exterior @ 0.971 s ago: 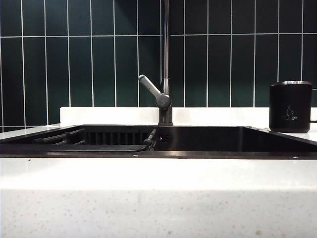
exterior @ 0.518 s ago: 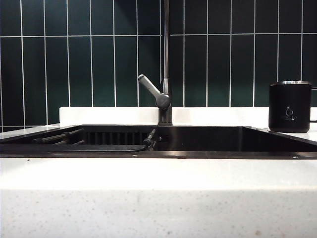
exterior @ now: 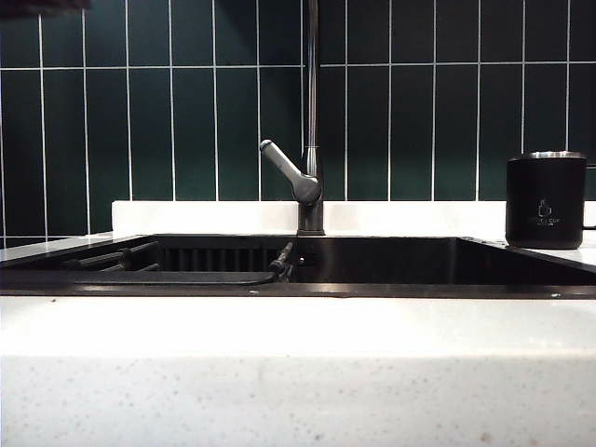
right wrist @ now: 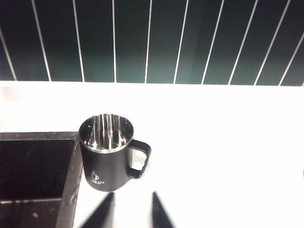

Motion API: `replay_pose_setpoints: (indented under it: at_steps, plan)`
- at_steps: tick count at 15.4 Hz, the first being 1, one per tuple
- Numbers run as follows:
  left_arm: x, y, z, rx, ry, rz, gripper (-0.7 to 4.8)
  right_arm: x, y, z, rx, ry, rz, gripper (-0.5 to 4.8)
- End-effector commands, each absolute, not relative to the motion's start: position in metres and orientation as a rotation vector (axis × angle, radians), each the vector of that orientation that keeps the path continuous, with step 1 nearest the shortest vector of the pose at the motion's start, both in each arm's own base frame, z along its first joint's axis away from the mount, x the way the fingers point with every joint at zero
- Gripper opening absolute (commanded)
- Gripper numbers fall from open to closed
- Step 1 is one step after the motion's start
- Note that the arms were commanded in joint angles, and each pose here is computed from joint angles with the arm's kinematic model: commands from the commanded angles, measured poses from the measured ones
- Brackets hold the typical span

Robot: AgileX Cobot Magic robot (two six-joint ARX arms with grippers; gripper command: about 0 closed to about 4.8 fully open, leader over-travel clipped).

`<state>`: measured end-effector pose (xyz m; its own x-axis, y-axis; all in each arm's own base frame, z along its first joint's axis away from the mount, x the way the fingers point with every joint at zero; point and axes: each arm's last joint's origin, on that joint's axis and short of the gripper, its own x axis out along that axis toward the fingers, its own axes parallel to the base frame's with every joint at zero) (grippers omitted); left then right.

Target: Pick up the mug next to the sink, go to the faucet to get some water, pour the water into the sink, and finally put the mug back to its place.

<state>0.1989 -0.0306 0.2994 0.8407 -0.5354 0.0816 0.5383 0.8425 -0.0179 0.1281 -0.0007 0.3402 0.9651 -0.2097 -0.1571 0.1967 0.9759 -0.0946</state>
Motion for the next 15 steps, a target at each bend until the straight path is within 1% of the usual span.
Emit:
replay_pose_setpoints:
  at_steps: [1, 2, 3, 5, 6, 8, 9, 10, 11, 13, 15]
  plan:
    - [0.216, -0.033, 0.296, -0.043, -0.053, -0.599, 0.62, 0.161, 0.0, 0.327, -0.102, 0.265, -0.234, 1.38]
    - [0.226, -0.034, 0.294, -0.046, -0.032, -0.624, 0.95, 0.182, 0.001, 0.316, -0.111, 0.318, -0.236, 1.89]
    - [0.233, -0.035, 0.294, -0.049, -0.02, -0.623, 0.95, 0.196, 0.002, 0.31, -0.118, 0.336, -0.256, 1.88]
    - [0.243, -0.036, 0.296, -0.034, -0.023, -0.622, 0.95, 0.212, 0.0, 0.299, -0.128, 0.336, -0.335, 1.26]
    - [0.247, -0.036, 0.297, -0.004, -0.039, -0.621, 0.95, 0.217, -0.001, 0.29, -0.135, 0.335, -0.38, 1.11]
    - [0.253, -0.036, 0.295, 0.03, -0.074, -0.609, 0.95, 0.218, -0.003, 0.276, -0.126, 0.32, -0.395, 1.12]
    - [0.26, -0.037, 0.292, 0.044, -0.075, -0.601, 1.05, 0.217, -0.004, 0.264, -0.121, 0.306, -0.4, 1.17]
    - [0.266, -0.037, 0.29, 0.043, -0.07, -0.606, 1.35, 0.216, -0.004, 0.256, -0.121, 0.308, -0.4, 1.46]
    - [0.273, -0.038, 0.286, 0.04, -0.052, -0.607, 1.53, 0.214, -0.006, 0.245, -0.114, 0.299, -0.39, 1.82]
    - [0.291, -0.041, 0.278, 0.031, -0.012, -0.642, 1.53, 0.212, -0.008, 0.228, -0.105, 0.278, -0.38, 1.85]
    - [0.308, -0.042, 0.272, 0.016, 0.03, -0.652, 1.53, 0.221, -0.009, 0.216, -0.092, 0.279, -0.312, 1.85]
